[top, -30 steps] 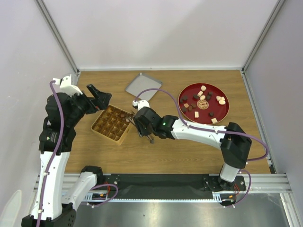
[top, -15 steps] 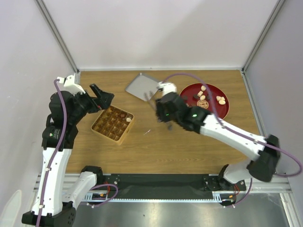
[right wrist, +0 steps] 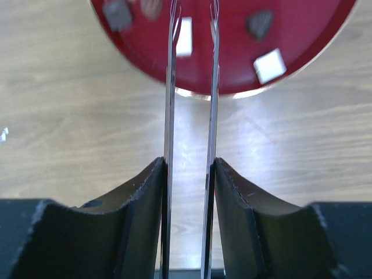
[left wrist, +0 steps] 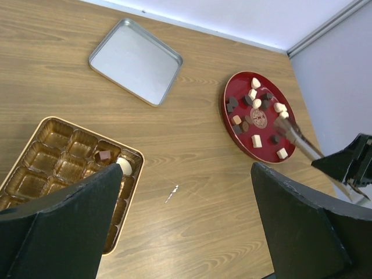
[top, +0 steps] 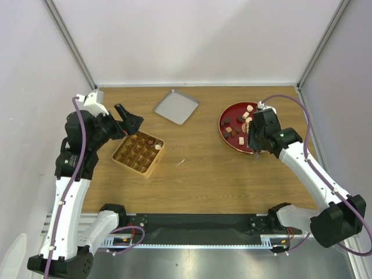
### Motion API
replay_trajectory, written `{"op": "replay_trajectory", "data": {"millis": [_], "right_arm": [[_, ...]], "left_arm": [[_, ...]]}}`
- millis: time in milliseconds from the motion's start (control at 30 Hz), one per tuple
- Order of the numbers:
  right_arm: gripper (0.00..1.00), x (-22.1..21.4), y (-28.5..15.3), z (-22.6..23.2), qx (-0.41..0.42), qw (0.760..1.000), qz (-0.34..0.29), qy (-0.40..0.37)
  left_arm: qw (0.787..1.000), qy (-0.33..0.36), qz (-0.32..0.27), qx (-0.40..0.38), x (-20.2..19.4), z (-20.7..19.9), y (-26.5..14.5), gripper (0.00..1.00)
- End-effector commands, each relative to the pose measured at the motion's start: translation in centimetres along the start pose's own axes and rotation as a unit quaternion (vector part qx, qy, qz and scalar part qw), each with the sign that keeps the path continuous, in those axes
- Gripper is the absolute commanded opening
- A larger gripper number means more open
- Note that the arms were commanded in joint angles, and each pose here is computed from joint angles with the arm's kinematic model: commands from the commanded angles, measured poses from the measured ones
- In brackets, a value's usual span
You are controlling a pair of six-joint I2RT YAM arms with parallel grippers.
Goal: Pack the chocolate
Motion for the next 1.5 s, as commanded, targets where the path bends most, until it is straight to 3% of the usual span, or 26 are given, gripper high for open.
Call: {"op": "replay_trajectory", "data": {"millis": [0,367,1167,1467], "right_arm": [[0.43,-1.4,-0.5,0.3,0.037,0.999,0.036,0.000],[0.45,-3.3,0.3,0.3,0.045,0.998,0.036,0.000],[0.47,-3.1,3.7,0.9,0.024,0.999,0.041,-0.008],[0.32,-2.8,3.6,0.9,0.024,0.999,0.037,-0.012]], "left_arm": [[1.000,0.002,-0.004,-0.022,0.1,-0.3,0.2,1.00],[0.999,-0.002,0.006,-0.031,-0.6,0.0,0.4,1.00],[0.999,-0.008,0.005,-0.032,-0.9,0.2,0.5,1.00],[1.000,-0.006,0.003,-0.031,-0.6,0.0,0.6,1.00]]}}
Point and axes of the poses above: each gripper's point midway between its finger pads, its own y axis out along the fingers, its own z axis along the line the jaws close on, x = y × z, the point moved 10 cm from there along -y, back along the fingers, and after that the axes turned 10 degrees about -y, right-handed, at the moved point
